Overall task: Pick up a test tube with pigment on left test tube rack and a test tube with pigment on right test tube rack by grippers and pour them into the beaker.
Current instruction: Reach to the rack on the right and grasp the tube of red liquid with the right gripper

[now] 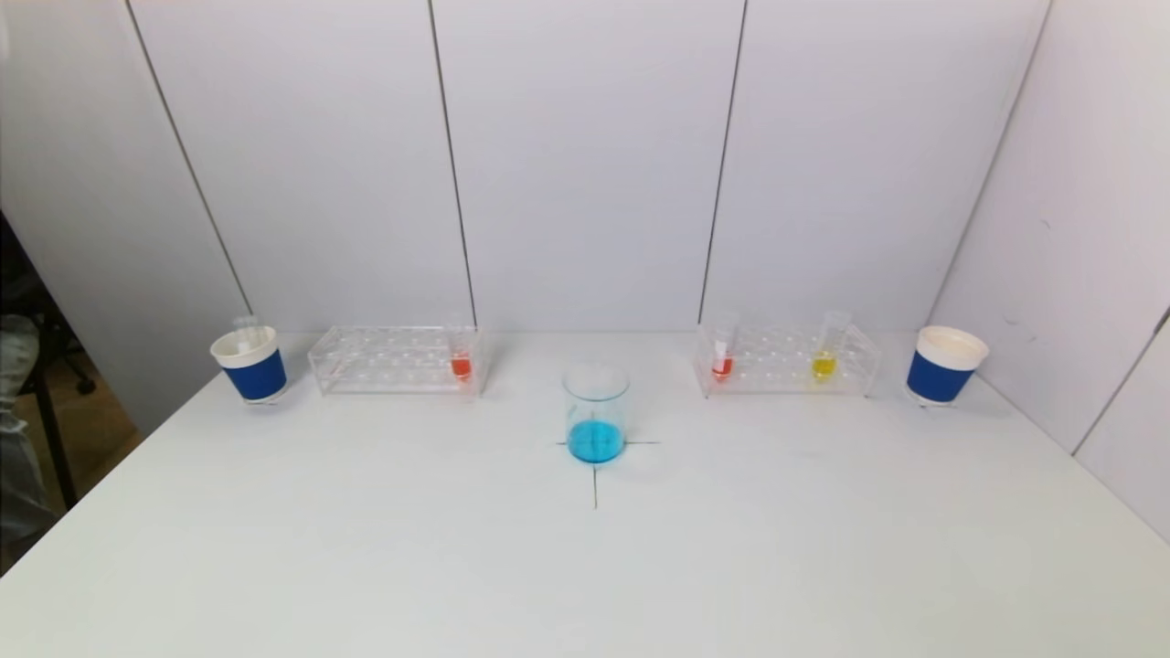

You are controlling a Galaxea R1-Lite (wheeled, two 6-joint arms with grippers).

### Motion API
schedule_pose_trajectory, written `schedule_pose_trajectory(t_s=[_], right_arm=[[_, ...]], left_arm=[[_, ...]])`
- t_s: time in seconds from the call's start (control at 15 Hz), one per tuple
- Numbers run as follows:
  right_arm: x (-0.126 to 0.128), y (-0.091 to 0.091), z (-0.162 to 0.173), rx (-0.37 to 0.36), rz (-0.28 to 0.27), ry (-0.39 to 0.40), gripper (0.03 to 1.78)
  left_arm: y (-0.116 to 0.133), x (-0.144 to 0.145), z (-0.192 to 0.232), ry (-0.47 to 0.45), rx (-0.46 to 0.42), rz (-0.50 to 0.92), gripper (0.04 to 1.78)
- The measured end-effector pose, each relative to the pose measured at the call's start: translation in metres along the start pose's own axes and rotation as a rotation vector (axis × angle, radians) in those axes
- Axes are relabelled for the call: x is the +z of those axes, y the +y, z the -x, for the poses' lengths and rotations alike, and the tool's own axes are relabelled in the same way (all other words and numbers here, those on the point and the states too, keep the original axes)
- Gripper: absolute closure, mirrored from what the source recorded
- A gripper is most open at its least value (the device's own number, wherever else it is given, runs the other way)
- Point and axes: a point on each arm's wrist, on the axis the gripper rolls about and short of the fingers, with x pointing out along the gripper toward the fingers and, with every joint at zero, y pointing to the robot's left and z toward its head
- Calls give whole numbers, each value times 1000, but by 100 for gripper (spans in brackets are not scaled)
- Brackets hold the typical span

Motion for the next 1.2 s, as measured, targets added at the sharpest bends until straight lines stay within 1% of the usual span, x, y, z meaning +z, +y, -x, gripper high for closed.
schedule_pose_trajectory(t_s=[0.93,1.2], right_arm=[[0,0,0,-2,-2,0,4],[7,0,2,10,8,-20,4]], left_arm=[[0,0,0,1,0,0,6],[0,0,0,1,0,0,6]])
